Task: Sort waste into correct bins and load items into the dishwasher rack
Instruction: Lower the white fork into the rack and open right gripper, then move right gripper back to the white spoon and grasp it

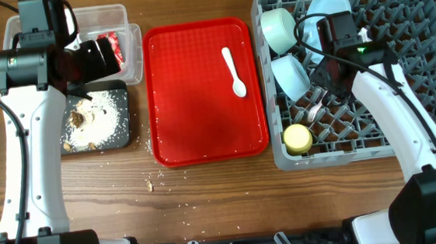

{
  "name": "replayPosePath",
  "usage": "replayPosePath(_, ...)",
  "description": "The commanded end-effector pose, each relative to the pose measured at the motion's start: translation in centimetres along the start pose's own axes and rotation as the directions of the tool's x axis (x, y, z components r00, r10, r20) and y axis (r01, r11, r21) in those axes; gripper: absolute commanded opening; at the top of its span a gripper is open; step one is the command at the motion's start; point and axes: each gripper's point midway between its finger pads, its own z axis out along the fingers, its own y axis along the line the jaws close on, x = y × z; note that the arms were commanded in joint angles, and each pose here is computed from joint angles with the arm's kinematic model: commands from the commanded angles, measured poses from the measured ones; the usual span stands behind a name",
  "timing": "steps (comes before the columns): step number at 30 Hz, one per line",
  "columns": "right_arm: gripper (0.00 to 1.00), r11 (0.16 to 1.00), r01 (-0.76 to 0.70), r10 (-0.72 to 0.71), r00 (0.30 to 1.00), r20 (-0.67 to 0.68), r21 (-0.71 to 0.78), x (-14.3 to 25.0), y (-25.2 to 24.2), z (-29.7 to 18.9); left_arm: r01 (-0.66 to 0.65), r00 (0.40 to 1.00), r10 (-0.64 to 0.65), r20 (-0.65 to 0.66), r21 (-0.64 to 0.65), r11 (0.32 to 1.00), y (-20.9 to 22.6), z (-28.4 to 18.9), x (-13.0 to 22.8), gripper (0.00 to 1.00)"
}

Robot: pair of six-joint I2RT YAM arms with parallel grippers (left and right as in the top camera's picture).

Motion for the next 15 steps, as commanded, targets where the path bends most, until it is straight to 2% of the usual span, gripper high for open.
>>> replayPosePath(1, 0.4, 1.0, 0.025, -0.025, 1.0, -0.015, -0.016, 0.3, 0.2, 0.0, 0.017, 1.0, -0.017, 0.014, -0.008, 1.0, 0.2, -0.2, -0.4, 1.0)
replayPosePath(4, 0.41, 0.971, 0.183, -0.191, 0.981, -0.039, -0.153, 0.9, 2.5, -0.6, 0.017, 1.0, -0.017, 0.014, -0.008, 1.0, 0.2, -0.2, -0.4, 1.0)
replayPosePath(5, 0.45, 0.941, 0.236, -0.249, 0.968, -0.025, -0.242, 1.0, 3.9, -1.7, 0.017, 1.0, -0.017, 0.014, -0.008, 1.0, 0.2, -0.2, -0.4, 1.0)
replayPosePath(7, 0.51, 0.895, 0.305, -0.313, 0.949, 0.028, -0.324, 0.5, 5.4, -3.9, 0.017, 1.0, -0.017, 0.014, -0.008, 1.0, 0.2, -0.2, -0.4, 1.0)
replayPosePath(10, 0.63, 0.805, 0.403, -0.381, 0.914, 0.142, -0.436, 0.2, 7.7, -8.9, 0.017, 1.0, -0.017, 0.014, -0.008, 1.0, 0.2, -0.2, -0.4, 1.0)
replayPosePath(12, 0.67, 0.735, 0.463, -0.429, 0.883, 0.188, -0.495, 0.9, 9.7, -11.6, 0.017, 1.0, -0.017, 0.014, -0.008, 1.0, 0.2, -0.2, -0.4, 1.0)
replayPosePath(15, 0.67, 0.68, 0.515, -0.473, 0.852, 0.224, -0.523, 2.1, 11.9, -13.6, 0.017, 1.0, -0.017, 0.014, -0.008, 1.0, 0.2, -0.2, -0.4, 1.0)
